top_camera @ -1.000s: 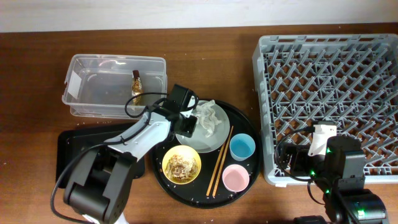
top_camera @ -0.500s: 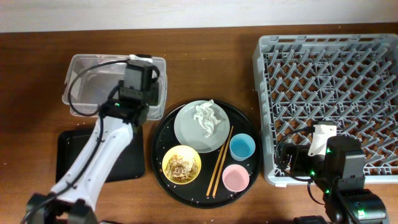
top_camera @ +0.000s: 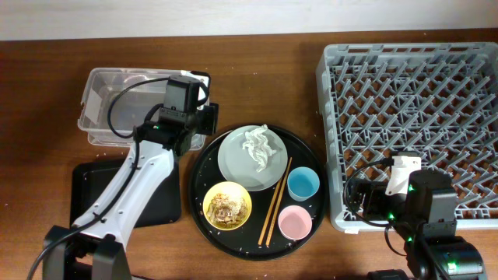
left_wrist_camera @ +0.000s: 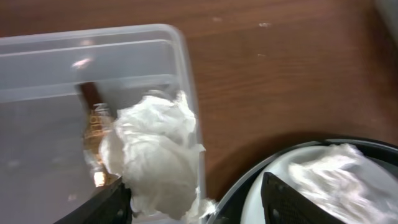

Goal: Sort waste into correct bins and load items into the dishwasher rack

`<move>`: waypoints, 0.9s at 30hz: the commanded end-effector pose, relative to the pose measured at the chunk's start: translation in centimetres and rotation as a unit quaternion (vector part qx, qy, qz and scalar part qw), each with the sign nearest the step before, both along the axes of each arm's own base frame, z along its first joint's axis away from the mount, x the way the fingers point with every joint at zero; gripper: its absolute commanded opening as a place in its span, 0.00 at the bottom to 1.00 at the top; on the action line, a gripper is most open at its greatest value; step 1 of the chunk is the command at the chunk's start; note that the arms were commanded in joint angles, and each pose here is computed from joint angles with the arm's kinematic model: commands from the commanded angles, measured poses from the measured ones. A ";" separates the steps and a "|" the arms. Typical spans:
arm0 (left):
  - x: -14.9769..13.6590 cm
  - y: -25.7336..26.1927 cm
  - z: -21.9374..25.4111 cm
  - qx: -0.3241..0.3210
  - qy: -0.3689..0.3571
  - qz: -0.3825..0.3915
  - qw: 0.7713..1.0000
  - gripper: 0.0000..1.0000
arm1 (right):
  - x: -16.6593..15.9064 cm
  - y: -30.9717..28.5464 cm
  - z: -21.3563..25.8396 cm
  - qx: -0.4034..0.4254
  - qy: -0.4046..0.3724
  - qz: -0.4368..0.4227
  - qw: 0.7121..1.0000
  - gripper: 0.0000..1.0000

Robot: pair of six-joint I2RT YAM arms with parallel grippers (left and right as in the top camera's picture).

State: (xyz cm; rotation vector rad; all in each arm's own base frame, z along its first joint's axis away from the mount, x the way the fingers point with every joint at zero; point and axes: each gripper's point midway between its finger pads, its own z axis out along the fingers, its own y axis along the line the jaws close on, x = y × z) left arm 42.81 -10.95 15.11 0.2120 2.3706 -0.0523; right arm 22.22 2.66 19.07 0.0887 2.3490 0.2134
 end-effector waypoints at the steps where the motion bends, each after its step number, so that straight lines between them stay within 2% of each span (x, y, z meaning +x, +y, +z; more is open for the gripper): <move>1: 0.7 4.3 1.2 0.061 -0.031 0.111 0.991 0.64 | 0.1 0.2 0.9 0.004 -0.010 0.001 1.000 0.98; 2: 0.8 4.0 1.2 0.038 -0.031 0.123 0.991 0.64 | 0.1 0.2 0.9 0.004 -0.010 0.001 1.000 0.98; 3: 0.4 -1.2 1.0 -0.061 -0.006 -0.001 0.998 0.16 | 0.1 0.2 0.8 0.004 -0.010 0.001 1.000 0.98; 4: -0.4 -4.2 1.1 -0.090 0.000 -0.129 0.988 0.10 | 0.1 0.2 0.8 0.004 -0.010 0.001 1.000 0.98; 5: 0.8 -0.1 0.0 -0.059 0.007 -0.008 0.998 0.17 | 0.1 0.2 0.8 0.004 -0.010 0.001 1.000 0.98; 6: 0.8 4.2 -0.8 -0.057 0.015 0.139 0.988 0.36 | 0.1 0.2 0.8 0.004 -0.008 0.001 1.000 0.98; 7: 0.8 4.9 -1.0 -0.073 0.022 0.159 0.984 0.41 | 0.0 0.2 0.7 0.004 -0.006 0.001 1.000 0.98; 9: 0.9 2.9 -0.7 -0.111 0.029 0.102 0.988 0.44 | -0.1 0.1 0.7 0.004 -0.004 0.000 1.000 0.98; 11: 0.9 -0.5 0.3 -0.123 0.017 0.003 0.992 0.54 | -0.1 0.1 0.7 0.004 -0.004 0.000 1.000 0.98; 15: -1.1 -7.4 0.4 -0.095 0.010 -0.107 0.990 0.62 | -0.1 0.1 0.7 0.004 -0.004 0.000 1.000 0.98; 17: -2.1 -9.7 -1.3 -0.082 0.028 -0.130 0.988 0.65 | -0.1 0.2 0.7 0.004 -0.004 0.001 1.000 0.98; 22: -4.3 -14.3 -9.6 -0.056 0.110 -0.170 0.978 0.71 | -0.1 0.2 0.6 0.004 -0.004 0.001 1.000 0.98; 25: -4.8 -15.5 -11.9 -0.048 0.126 -0.182 0.974 0.71 | -0.1 0.2 0.6 0.004 -0.002 0.001 1.000 0.98; 27: -5.1 -15.2 -12.6 -0.041 0.135 -0.179 0.974 0.63 | -0.1 0.2 0.6 0.004 -0.002 0.001 1.000 0.98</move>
